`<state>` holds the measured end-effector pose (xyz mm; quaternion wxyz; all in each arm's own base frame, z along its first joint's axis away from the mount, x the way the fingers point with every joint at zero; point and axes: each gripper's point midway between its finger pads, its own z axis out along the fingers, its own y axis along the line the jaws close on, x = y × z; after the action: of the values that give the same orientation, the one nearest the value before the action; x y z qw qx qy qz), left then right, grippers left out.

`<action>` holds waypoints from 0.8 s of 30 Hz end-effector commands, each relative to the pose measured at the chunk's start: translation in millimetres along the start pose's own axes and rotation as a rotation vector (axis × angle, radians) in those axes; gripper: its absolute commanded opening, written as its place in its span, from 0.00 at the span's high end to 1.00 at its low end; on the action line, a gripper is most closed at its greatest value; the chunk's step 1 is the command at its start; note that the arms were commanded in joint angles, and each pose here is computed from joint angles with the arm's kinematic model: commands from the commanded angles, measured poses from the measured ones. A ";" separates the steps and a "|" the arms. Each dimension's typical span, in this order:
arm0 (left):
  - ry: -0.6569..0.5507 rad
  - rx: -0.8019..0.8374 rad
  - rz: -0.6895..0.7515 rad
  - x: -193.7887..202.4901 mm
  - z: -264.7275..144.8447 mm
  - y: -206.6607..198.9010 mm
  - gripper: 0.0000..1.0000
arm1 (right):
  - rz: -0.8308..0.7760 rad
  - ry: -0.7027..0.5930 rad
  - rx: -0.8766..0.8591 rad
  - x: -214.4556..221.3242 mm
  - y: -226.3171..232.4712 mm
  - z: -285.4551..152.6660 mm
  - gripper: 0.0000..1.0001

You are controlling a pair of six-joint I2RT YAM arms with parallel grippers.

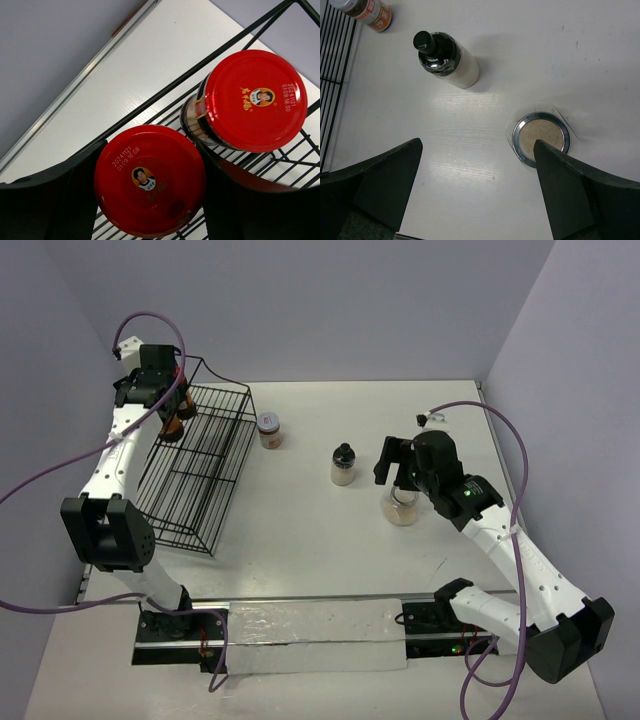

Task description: Organize the condiment bottles

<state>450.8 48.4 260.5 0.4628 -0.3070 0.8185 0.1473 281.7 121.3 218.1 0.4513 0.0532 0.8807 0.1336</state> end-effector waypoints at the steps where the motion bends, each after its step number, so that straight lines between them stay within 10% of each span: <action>1: -0.167 0.035 -0.160 -54.2 -26.9 4.5 0.44 | 0.029 -0.048 -0.023 -19.3 7.9 -7.3 0.00; 5: -0.165 0.058 -0.157 -56.0 -34.0 4.9 0.10 | 0.039 -0.048 -0.042 -21.3 12.9 -8.1 0.00; 8: -0.176 0.091 -0.161 -66.6 -48.1 5.5 0.02 | 0.048 -0.048 -0.049 -23.6 14.7 -9.5 0.00; 18: -0.256 0.376 0.015 -97.0 -137.9 -38.7 0.00 | 0.052 -0.079 -0.020 -29.1 7.7 -20.6 0.00; 24: -0.190 0.651 0.269 -27.1 -217.5 -135.7 0.03 | 0.039 -0.148 0.085 -40.5 -15.8 -40.2 0.00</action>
<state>412.9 -98.4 402.8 0.5974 -0.1145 0.7937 0.0060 275.7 110.5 231.2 0.4609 0.0760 0.8756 0.1231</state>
